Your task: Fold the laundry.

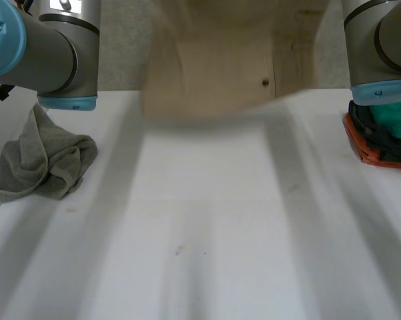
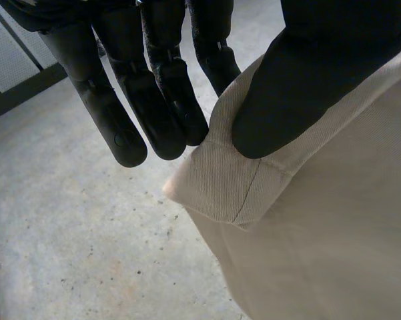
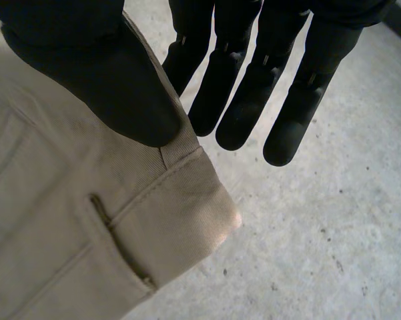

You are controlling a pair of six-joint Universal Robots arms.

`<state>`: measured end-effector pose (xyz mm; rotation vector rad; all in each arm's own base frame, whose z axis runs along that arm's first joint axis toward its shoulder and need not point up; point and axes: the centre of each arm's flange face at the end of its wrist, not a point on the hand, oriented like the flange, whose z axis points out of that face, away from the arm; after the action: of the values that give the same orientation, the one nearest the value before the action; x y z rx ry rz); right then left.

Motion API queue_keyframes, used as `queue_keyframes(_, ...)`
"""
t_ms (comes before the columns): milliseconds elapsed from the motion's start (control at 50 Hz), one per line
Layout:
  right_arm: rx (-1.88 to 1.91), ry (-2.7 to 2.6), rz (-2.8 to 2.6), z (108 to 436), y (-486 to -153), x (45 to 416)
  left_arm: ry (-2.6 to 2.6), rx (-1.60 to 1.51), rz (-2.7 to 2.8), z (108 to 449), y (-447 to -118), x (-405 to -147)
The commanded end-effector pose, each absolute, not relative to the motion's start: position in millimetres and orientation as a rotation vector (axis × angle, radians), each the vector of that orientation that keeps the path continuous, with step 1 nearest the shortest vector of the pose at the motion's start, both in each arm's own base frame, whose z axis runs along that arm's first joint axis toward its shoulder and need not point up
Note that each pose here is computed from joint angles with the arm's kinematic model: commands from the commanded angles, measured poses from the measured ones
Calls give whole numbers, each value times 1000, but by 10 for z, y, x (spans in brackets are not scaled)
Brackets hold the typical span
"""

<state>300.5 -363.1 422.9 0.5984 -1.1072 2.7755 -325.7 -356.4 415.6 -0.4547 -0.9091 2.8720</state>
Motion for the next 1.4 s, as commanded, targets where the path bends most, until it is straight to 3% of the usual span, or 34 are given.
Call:
queue_keyframes(20, 738, -1347, 2641, 3730, -3699, 3045, -1254, -593, 2709, 3534, -3630, -3239)
queue_keyframes(120, 874, -1602, 2462, 3092, -3777, 3077, -1523, -718, 2536, 2886, -3574, -3232)
queue_keyframes(140, 920, -1698, 2386, 2837, -3792, 3083, -1569, -739, 2503, 2772, -3553, -3222)
queue_keyframes(280, 1156, -2063, 1952, 1786, -3664, 3024, -1994, -965, 2106, 1655, -3151, -3106)
queue_keyframes(380, 1320, -2178, 1669, 1475, -3385, 2913, -2131, -1156, 1915, 1400, -2769, -3057)
queue_keyframes(440, 1405, -2238, 1493, 1395, -3152, 2807, -2177, -1254, 1837, 1547, -2512, -2947)
queue_keyframes(580, 1593, -2279, 1203, 1929, -2347, 2480, -2291, -1526, 1520, 1858, -1722, -2604)
queue_keyframes(640, 1714, -2247, 1059, 1994, -1983, 2324, -2310, -1675, 1315, 1892, -1357, -2462)
queue_keyframes(760, 1827, -2151, 972, 1999, -1689, 2159, -2222, -1881, 1123, 1937, -931, -2419)
queue_keyframes(920, 1809, -2127, 1030, 1744, -1724, 2192, -2038, -1779, 1597, 2057, -1382, -2782)
queue_keyframes(1080, 1720, -2216, 1094, 1566, -1784, 2247, -1645, -1577, 2107, 2261, -1969, -3323)
queue_keyframes(1260, 1722, -2206, 1147, 1444, -1747, 2321, -1323, -1635, 2052, 1777, -2570, -3981)
queue_keyframes(1400, 1724, -2206, 1146, 1353, -1742, 2327, -1343, -1742, 2027, 1182, -2991, -4092)
